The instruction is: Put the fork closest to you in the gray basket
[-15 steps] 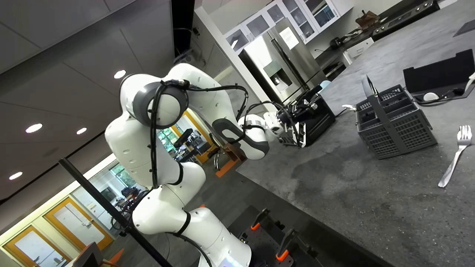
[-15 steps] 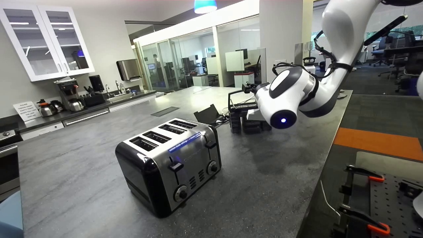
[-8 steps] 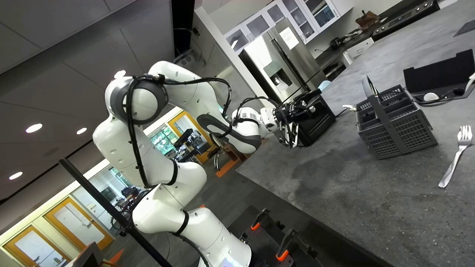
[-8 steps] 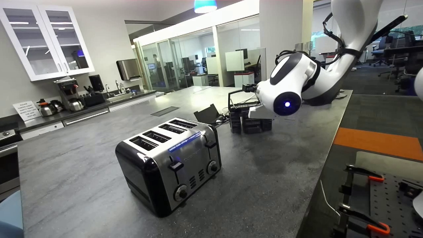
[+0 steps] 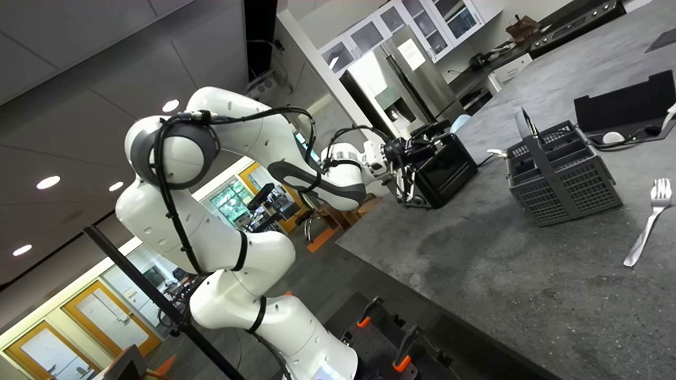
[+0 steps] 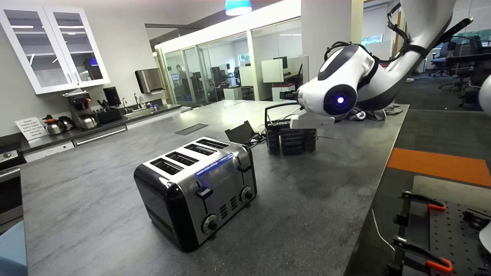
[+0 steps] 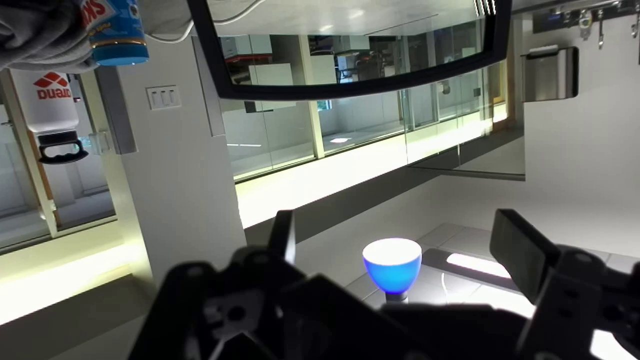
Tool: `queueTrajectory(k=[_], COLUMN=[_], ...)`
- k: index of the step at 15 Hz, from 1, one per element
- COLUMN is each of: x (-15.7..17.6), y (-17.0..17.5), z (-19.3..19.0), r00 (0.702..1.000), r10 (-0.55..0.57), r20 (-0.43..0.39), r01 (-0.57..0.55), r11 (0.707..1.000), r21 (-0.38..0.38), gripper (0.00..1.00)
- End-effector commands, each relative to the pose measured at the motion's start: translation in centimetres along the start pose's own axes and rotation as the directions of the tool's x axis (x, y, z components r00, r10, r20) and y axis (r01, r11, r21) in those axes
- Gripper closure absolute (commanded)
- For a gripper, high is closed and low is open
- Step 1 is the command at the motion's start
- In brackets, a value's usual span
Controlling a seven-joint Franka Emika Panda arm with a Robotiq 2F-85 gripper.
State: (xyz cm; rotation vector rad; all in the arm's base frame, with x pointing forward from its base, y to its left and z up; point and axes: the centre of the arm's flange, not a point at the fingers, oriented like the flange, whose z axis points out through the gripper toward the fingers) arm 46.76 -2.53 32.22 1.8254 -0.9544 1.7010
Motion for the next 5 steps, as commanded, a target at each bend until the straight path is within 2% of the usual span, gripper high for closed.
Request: queueTrajectory(k=[1, 2, 5], x=[2.1, 0.6, 1.0], y=[1.4, 0.2, 0.3], z=[-1.0, -0.1, -0.1], r00=[0.998, 1.000, 0.999], r10=[-0.017, -0.009, -0.007], r20=[0.056, 0.017, 0.038], r01=[0.016, 0.009, 0.007], r11=[1.000, 1.000, 1.000], r21=[0.010, 0.001, 0.000], gripper=[0.00, 0.00, 0.00])
